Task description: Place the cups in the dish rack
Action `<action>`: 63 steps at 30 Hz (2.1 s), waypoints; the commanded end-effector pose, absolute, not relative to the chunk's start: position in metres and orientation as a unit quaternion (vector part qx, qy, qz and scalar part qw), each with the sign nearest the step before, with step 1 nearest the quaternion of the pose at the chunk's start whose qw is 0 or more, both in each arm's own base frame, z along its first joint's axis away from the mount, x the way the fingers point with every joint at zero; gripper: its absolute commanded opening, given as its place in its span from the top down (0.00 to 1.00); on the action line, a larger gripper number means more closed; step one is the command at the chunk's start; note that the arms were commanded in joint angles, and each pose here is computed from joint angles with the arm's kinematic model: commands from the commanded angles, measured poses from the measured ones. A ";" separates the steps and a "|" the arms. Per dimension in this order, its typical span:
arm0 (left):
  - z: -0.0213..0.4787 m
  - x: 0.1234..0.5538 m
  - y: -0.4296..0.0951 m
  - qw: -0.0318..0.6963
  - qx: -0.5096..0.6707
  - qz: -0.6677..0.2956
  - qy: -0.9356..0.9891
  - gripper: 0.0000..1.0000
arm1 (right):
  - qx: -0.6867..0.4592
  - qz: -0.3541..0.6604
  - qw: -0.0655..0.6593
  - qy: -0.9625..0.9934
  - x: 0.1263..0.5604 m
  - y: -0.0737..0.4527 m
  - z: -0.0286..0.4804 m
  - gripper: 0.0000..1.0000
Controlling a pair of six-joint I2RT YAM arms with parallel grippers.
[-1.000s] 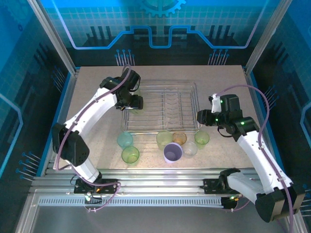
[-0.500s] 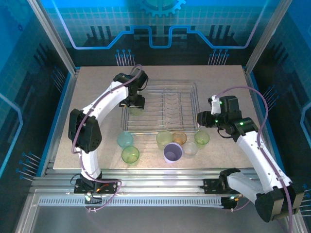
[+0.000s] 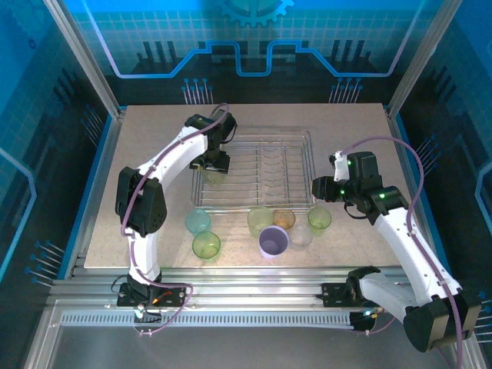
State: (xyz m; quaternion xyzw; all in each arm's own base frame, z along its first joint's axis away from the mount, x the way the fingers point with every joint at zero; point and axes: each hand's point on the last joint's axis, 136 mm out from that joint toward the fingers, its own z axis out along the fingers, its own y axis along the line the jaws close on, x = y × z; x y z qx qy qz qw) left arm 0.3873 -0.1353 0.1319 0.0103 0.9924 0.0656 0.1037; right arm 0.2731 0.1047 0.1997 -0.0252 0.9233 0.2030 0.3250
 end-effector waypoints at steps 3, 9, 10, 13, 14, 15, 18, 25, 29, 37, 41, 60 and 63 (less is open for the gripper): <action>0.132 0.401 -0.128 0.126 0.009 0.078 0.989 0.44 | -0.020 0.190 0.324 0.926 0.272 0.096 0.197 0.60; 0.127 0.407 -0.129 0.130 0.010 0.073 0.989 0.33 | -0.019 0.191 0.322 0.927 0.271 0.097 0.196 0.60; 0.126 0.407 -0.129 0.130 0.011 0.073 0.989 0.32 | -0.018 0.191 0.321 0.927 0.271 0.096 0.196 0.60; 0.124 0.409 -0.129 0.130 0.011 0.077 0.988 0.28 | -0.020 0.193 0.321 0.927 0.271 0.097 0.196 0.60; 0.123 0.409 -0.128 0.131 0.010 0.079 0.988 0.26 | -0.021 0.193 0.321 0.927 0.270 0.097 0.196 0.60; 0.123 0.410 -0.127 0.132 0.010 0.079 0.988 0.25 | -0.020 0.193 0.320 0.927 0.270 0.097 0.196 0.60; 0.122 0.412 -0.127 0.136 0.008 0.082 0.987 0.21 | -0.020 0.196 0.318 0.928 0.269 0.098 0.195 0.60; 0.119 0.414 -0.126 0.139 0.007 0.085 0.987 0.12 | -0.021 0.200 0.311 0.929 0.268 0.100 0.195 0.60; 0.119 0.414 -0.126 0.143 0.006 0.083 0.986 0.11 | -0.021 0.202 0.309 0.929 0.267 0.100 0.196 0.61; 0.143 0.409 -0.125 0.190 -0.006 0.061 0.980 0.01 | -0.015 0.212 0.305 0.928 0.264 0.102 0.204 0.61; 0.156 0.402 -0.119 0.219 -0.018 0.054 0.974 0.01 | -0.006 0.232 0.300 0.925 0.263 0.108 0.209 0.61; 0.186 0.330 -0.087 0.378 -0.056 -0.018 0.924 0.01 | -0.156 0.188 0.156 0.957 0.206 0.175 0.181 0.56; 0.185 0.319 -0.089 0.398 -0.054 -0.048 0.915 0.01 | -0.179 0.167 0.133 0.960 0.189 0.181 0.170 0.55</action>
